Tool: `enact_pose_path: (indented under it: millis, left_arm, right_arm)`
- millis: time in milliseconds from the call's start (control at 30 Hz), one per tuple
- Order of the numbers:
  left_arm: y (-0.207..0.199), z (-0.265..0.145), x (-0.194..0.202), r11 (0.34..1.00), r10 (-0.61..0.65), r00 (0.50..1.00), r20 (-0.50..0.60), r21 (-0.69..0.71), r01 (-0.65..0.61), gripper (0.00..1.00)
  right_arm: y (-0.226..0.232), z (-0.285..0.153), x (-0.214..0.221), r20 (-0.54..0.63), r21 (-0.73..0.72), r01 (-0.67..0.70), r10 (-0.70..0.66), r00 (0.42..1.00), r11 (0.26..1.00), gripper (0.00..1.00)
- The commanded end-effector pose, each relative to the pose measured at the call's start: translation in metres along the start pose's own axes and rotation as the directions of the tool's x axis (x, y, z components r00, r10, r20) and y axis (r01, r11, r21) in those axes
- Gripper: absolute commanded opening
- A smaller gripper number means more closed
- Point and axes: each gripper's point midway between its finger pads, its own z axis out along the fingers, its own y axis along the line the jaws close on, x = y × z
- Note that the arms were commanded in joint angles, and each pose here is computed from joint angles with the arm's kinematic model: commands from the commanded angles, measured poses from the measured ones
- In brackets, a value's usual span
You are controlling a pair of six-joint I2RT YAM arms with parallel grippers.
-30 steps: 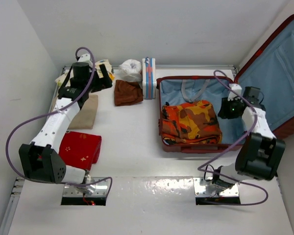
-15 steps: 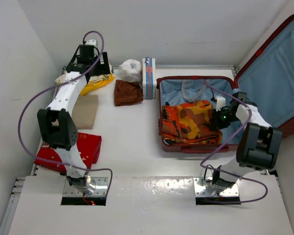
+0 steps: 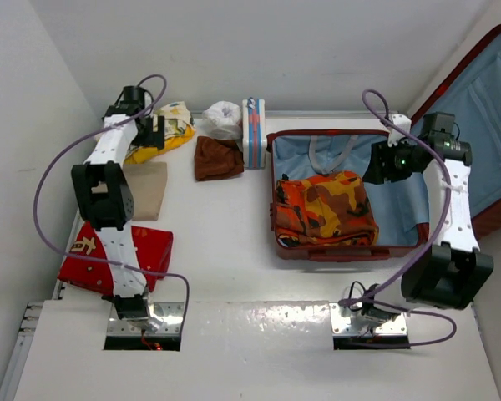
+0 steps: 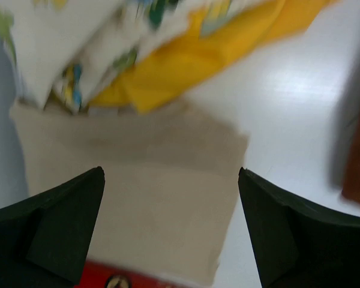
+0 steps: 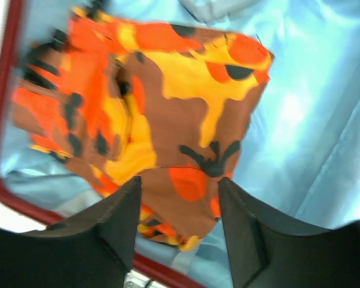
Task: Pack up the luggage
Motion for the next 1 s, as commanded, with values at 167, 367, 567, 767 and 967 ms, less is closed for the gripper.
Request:
enact_pose_path:
  millis: [167, 367, 567, 767, 967]
  left_arm:
    - [0.011, -0.083, 0.089, 0.994, 0.104, 0.98, -0.167, 0.051, -0.097, 0.98]
    - [-0.015, -0.085, 0.116, 0.994, 0.098, 0.975, -0.197, 0.07, -0.086, 0.98]
    - [-0.028, -0.056, 0.13, 0.998, 0.061, 0.97, -0.236, 0.003, -0.062, 0.91]
    - [-0.025, -0.036, 0.141, 0.995, 0.002, 0.966, -0.26, -0.095, -0.028, 0.85]
    - [-0.029, -0.012, 0.154, 0.991, -0.021, 0.959, -0.282, -0.131, -0.017, 0.69]
  right_arm:
    - [0.062, -0.019, -0.006, 0.086, -0.148, -0.202, 0.216, 0.973, 0.968, 0.61]
    - [0.088, -0.003, -0.019, 0.207, -0.139, -0.188, 0.214, 0.955, 0.972, 0.61]
    - [0.12, 0.017, -0.031, 0.214, -0.174, -0.179, 0.214, 0.953, 0.968, 0.62]
    - [0.147, 0.029, -0.046, 0.207, -0.222, -0.169, 0.216, 0.954, 0.96, 0.62]
    - [0.168, 0.037, -0.054, 0.227, -0.245, -0.142, 0.2, 0.953, 0.959, 0.62]
